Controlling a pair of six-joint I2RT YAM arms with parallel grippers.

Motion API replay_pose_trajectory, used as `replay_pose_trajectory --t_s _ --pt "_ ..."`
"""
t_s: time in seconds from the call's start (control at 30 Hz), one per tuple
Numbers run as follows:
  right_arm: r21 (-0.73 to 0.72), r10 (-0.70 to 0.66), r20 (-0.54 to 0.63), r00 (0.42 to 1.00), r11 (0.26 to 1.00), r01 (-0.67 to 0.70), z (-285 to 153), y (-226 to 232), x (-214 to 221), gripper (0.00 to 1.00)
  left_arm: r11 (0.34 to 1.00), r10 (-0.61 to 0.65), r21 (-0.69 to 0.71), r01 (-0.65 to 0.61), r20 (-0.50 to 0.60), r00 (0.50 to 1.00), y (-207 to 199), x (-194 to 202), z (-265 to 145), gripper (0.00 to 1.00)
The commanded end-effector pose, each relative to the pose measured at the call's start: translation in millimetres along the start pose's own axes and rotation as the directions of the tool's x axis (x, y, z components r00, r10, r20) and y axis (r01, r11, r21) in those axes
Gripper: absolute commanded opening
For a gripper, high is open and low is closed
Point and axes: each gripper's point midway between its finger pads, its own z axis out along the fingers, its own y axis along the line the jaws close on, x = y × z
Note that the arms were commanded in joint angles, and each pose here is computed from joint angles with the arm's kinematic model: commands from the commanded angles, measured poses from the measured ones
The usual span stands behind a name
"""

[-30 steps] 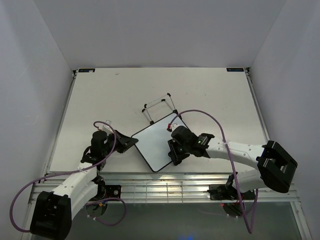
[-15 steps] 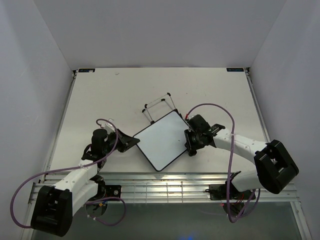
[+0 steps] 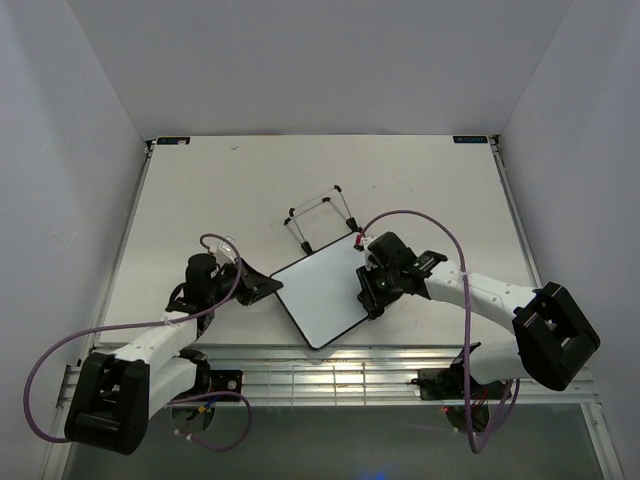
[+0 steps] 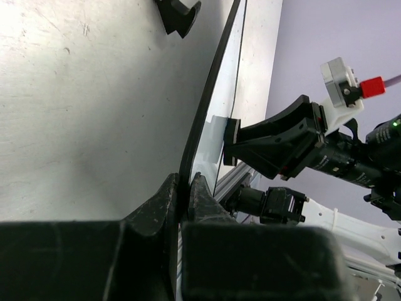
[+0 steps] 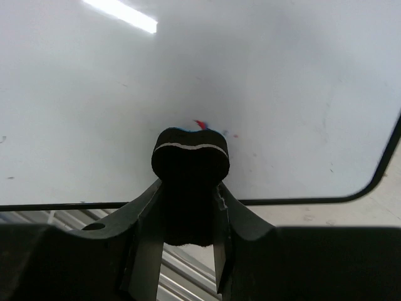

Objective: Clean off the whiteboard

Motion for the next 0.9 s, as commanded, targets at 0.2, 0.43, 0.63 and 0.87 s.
replay_pose_trajectory --t_s 0.2,0.43,0.63,0.87 --pt "-0.018 -0.061 0.078 0.995 0.998 0.062 4 19 -25 0.08 0.995 0.067 -0.061 -0.073 -0.096 0.993 8 11 0 0.00" --pt "0.155 0.088 -0.021 0.996 0.984 -0.084 18 -38 20 0.08 0.993 0.090 -0.068 -0.097 -0.106 0.990 3 5 2 0.00" --pt "0.240 0.212 -0.025 0.977 0.950 -0.200 11 -75 38 0.08 0.992 0.116 -0.027 -0.122 -0.164 0.980 -4 8 3 0.00" --pt "0.310 0.265 0.061 0.962 0.911 -0.271 -6 -102 13 0.08 0.988 0.148 -0.013 -0.152 -0.174 0.974 -6 9 2 0.00"
